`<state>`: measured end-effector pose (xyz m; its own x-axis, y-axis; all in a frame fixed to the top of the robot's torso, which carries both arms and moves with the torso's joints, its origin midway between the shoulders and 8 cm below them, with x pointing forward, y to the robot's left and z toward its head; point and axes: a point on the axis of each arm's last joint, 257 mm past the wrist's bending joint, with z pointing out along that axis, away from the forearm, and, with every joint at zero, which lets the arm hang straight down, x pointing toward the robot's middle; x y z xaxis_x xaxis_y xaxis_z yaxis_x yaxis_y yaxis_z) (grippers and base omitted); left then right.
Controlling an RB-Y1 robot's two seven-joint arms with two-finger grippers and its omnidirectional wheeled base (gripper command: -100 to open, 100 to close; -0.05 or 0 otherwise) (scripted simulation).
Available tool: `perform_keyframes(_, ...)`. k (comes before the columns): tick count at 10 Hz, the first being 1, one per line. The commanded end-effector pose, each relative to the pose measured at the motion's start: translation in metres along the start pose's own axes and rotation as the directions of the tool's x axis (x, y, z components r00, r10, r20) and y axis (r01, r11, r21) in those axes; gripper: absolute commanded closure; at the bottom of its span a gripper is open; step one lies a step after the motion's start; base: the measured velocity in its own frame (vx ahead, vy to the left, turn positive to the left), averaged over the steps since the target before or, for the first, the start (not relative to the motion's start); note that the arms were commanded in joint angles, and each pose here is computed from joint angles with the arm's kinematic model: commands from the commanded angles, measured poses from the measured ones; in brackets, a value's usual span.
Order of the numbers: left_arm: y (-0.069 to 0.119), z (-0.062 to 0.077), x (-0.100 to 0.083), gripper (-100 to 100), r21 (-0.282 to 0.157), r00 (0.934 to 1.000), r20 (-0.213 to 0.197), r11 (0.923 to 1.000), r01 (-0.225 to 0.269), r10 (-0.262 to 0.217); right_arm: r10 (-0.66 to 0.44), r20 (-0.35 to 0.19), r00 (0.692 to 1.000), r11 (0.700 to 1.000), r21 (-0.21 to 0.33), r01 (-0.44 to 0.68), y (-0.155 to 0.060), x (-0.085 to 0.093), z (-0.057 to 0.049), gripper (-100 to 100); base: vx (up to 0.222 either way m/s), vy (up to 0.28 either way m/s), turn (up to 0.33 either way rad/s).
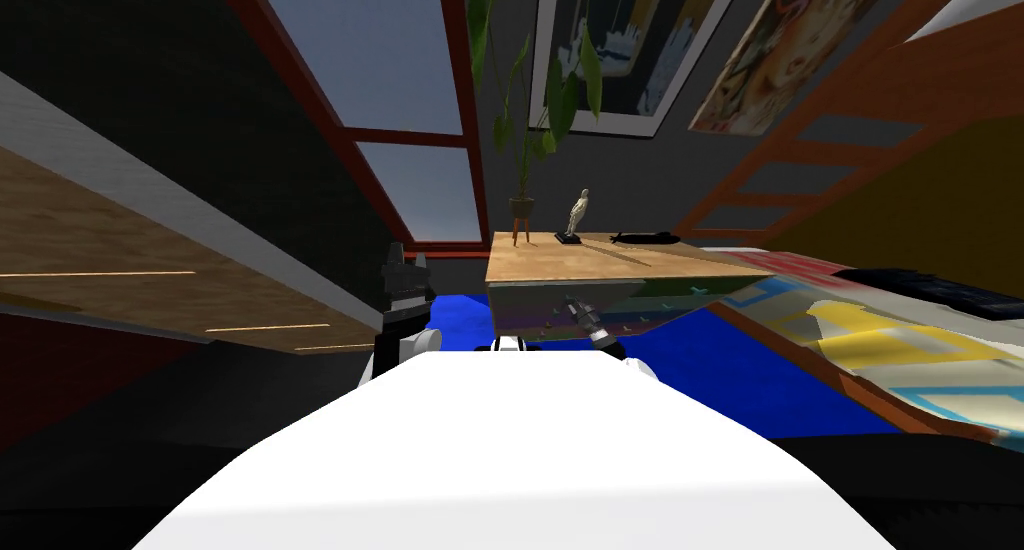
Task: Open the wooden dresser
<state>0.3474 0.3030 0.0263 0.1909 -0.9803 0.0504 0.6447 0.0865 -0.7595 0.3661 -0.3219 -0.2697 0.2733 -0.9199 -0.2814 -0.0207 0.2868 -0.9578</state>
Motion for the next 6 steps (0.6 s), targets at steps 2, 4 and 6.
perform_keyframes(2, 0.0, 0.0, 0.0, 0, 0.0, 1.0, 0.0, 1.0, 0.0, 0.0, 0.004, -0.001, 1.0, 1.0, -0.011, -0.004, -0.0031, 0.0049, -0.004, 100, -0.137, 0.029, -0.018)
perform_keyframes(4, 0.0, 0.0, 0.0, 0, 0.0, 1.0, 0.0, 1.0, 0.0, 0.0, 0.011, 0.007, 1.0, 1.0, -0.022, -0.011, -0.0006, 0.0026, -0.0093, 100, -0.161, -0.015, -0.028)
perform_keyframes(6, 0.0, 0.0, 0.0, 0, 0.0, 1.0, 0.0, 1.0, 0.0, 0.0, 0.015, 0.018, 1.0, 1.0, -0.028, -0.014, 0.0003, -0.0007, -0.012, 100, -0.204, 0.004, -0.032)
